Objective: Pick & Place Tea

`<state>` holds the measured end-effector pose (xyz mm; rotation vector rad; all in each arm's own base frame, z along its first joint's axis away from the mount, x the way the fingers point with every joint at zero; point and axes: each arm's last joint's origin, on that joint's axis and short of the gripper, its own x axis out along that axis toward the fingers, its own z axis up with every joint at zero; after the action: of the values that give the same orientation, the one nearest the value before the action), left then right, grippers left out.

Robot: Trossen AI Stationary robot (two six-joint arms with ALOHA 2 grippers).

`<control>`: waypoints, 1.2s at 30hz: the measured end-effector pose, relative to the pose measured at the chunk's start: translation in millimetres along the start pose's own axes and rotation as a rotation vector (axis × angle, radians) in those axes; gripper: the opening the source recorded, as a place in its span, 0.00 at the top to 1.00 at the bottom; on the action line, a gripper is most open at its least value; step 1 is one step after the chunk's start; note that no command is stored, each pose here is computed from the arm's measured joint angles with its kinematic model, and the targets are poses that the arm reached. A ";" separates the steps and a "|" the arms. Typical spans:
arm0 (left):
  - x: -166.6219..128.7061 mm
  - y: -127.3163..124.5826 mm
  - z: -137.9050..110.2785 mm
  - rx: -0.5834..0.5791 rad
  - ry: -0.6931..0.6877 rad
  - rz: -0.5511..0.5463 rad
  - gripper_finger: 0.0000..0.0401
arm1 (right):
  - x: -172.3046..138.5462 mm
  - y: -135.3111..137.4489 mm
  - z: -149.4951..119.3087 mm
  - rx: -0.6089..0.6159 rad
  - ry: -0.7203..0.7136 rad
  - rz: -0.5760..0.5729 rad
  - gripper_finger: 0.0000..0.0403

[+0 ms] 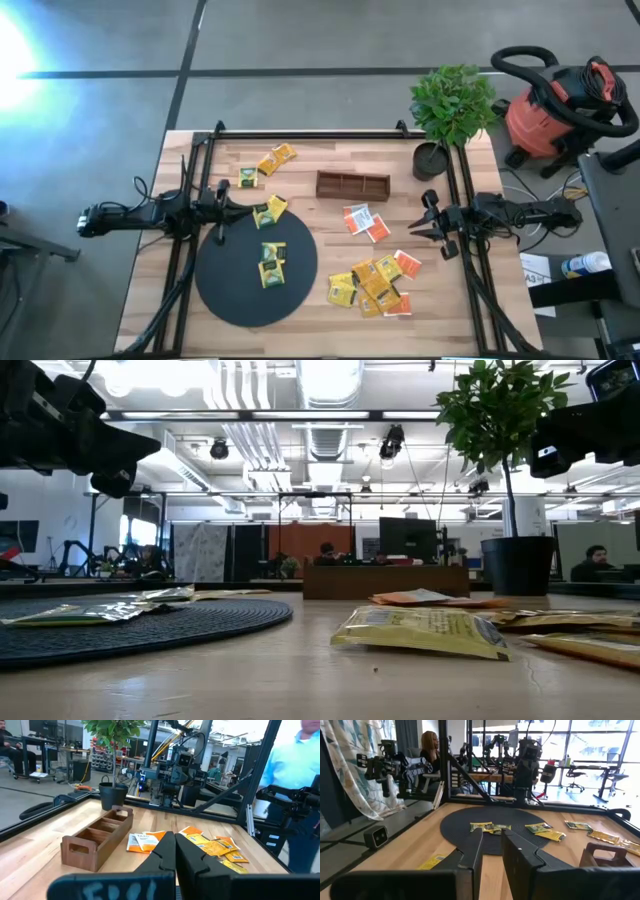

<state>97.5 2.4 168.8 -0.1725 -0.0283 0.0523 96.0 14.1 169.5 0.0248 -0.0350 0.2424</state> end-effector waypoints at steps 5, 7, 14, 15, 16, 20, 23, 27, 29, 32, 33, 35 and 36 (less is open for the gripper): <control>0.0 0.0 0.0 0.000 0.000 0.000 1.00 | 0.0 0.0 0.1 0.000 0.000 0.000 0.83; 0.0 0.0 0.0 0.000 0.000 0.001 1.00 | 0.0 0.0 0.0 0.000 0.000 0.000 0.83; 0.0 0.0 0.0 0.000 0.000 0.000 1.00 | 0.0 0.0 0.0 0.000 0.000 0.000 0.83; 0.0 0.0 0.0 0.000 0.000 0.000 1.00 | 0.0 0.0 0.0 0.000 0.000 0.000 0.83; 0.0 0.0 0.0 0.000 0.000 0.000 1.00 | 0.0 0.0 0.0 0.000 0.000 0.000 0.83; 0.0 0.0 0.0 0.000 0.000 0.000 1.00 | 0.0 -0.1 0.1 0.000 -0.001 -0.005 0.83; 0.0 0.0 0.0 0.000 0.000 0.000 1.00 | 0.0 0.0 0.3 0.103 -0.002 -0.002 0.83; 0.0 0.0 0.0 0.000 0.000 0.000 1.00 | 0.0 0.0 0.2 0.480 -0.003 -0.003 0.83; 0.0 0.0 0.0 0.000 0.000 0.000 1.00 | 0.0 0.1 0.2 0.719 -0.003 -0.002 0.83; 0.0 0.0 0.0 0.000 0.000 0.000 1.00 | 0.0 -0.2 0.3 1.137 -0.007 -0.006 0.83; 0.0 0.0 0.0 0.000 0.000 0.000 1.00 | 0.0 -0.6 0.1 1.225 -0.013 -0.015 0.83; 0.0 0.0 0.0 0.000 0.000 0.001 1.00 | 0.0 -1.2 -0.6 1.310 -0.022 -0.037 0.83; 0.0 0.0 0.0 0.000 0.000 0.000 1.00 | 0.0 -1.7 -0.3 1.323 -0.036 -0.052 0.83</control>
<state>97.5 2.4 168.8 -0.1725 -0.0283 0.0522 96.4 12.4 169.1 1.3450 0.0957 0.1770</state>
